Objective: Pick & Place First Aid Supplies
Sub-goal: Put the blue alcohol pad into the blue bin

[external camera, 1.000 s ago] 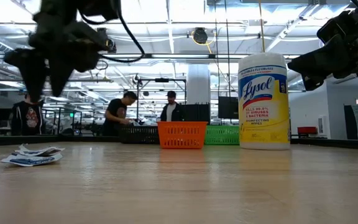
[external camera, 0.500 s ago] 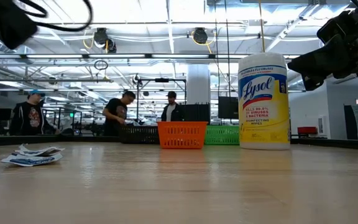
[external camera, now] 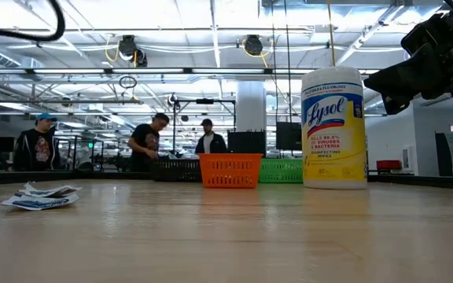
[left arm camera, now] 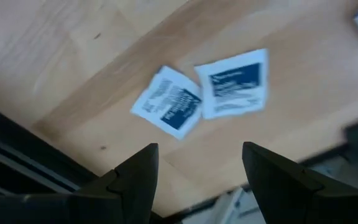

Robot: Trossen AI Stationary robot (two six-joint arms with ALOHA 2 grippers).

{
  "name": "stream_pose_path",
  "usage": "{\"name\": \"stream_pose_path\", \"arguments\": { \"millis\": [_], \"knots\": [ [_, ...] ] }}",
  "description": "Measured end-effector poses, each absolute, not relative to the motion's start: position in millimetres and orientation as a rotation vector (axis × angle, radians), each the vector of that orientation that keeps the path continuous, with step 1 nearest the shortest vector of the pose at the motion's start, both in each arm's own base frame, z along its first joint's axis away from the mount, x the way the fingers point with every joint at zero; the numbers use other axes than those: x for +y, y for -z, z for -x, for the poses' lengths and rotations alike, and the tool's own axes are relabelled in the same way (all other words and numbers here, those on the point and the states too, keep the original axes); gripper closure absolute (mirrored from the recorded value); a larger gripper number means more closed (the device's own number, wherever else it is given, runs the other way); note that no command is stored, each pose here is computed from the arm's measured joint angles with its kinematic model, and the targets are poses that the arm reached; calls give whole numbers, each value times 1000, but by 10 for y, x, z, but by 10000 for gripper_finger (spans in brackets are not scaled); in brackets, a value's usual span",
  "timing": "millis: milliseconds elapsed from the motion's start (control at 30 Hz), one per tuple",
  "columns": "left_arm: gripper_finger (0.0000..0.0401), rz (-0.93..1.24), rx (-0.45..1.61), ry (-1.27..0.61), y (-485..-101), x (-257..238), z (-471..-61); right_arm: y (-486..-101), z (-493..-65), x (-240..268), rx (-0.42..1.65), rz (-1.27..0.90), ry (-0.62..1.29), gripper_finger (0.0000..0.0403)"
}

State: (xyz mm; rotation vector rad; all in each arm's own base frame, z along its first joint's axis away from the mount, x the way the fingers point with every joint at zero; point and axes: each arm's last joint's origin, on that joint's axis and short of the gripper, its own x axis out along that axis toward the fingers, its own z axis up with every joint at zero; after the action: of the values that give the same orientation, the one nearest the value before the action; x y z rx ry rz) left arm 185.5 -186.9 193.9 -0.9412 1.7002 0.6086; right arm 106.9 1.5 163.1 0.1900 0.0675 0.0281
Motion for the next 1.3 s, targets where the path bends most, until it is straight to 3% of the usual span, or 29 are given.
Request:
{"name": "stream_pose_path", "arguments": {
  "millis": [467,667,767,1133,1300],
  "knots": [
    [162,824,1772,-826,-1402,-1903,-1880,-1632,-1069,15,67,-190,-28,344],
    [167,801,1767,-794,-1360,-1918,-1900,-1632,-1069,15,67,-190,-28,344],
    [196,804,1766,-758,-1354,-1919,-1926,-1632,-1069,15,67,-190,-28,344],
    [385,837,1712,-663,-1341,-1972,-1992,-1632,-1069,15,67,-190,-28,344],
    [385,838,1706,-690,-1447,-1882,-1962,-1632,-1068,15,67,-190,-28,344]
  ]
}}
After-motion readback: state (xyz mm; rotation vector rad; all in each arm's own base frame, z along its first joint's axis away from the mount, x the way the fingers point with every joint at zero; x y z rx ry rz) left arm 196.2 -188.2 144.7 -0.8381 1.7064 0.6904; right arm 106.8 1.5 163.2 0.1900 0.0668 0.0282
